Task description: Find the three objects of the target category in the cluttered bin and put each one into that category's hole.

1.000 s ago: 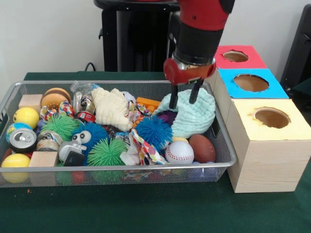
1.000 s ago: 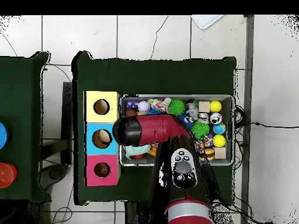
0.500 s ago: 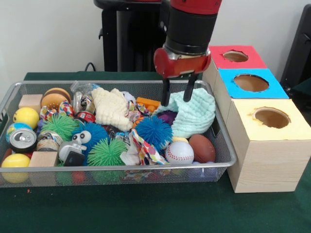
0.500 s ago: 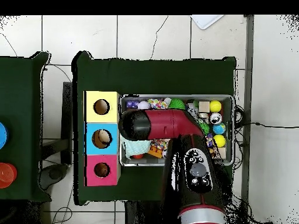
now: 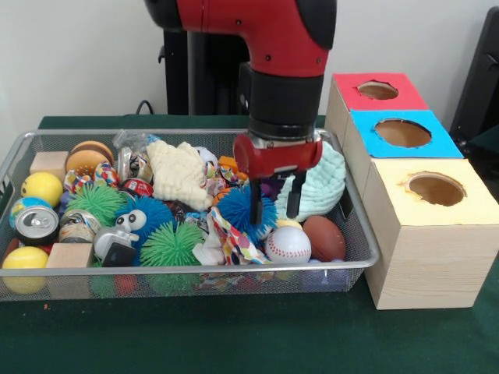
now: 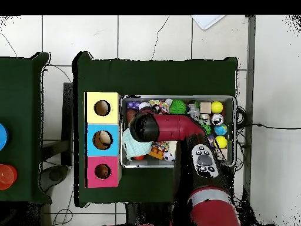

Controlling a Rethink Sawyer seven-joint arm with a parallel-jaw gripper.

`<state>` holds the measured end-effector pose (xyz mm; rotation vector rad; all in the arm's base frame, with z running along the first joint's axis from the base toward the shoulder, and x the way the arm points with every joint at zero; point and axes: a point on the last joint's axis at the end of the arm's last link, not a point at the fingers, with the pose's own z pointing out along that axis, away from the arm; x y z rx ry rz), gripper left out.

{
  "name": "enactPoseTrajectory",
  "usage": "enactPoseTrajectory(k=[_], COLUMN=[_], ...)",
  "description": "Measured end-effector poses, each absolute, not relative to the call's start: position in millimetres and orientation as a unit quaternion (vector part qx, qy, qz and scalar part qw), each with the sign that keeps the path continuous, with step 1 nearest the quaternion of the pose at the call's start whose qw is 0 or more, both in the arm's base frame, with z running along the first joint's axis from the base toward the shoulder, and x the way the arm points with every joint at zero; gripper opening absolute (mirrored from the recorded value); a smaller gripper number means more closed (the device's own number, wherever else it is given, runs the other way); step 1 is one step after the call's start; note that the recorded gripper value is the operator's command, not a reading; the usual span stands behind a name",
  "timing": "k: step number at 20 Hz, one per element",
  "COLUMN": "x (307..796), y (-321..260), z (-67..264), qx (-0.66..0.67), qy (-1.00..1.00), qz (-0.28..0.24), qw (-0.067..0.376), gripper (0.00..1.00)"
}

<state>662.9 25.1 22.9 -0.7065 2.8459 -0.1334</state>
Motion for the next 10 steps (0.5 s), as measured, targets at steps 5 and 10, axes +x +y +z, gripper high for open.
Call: enactPoseTrajectory(k=[5,10], x=[653.1,644.3], y=[31.3,37.7], z=[3.5,-3.7], qx=[-0.241,-0.243], qy=[0.966,0.966], qz=[-0.035,-0.029], qw=[0.092,0.082], gripper=[1.0,1.0])
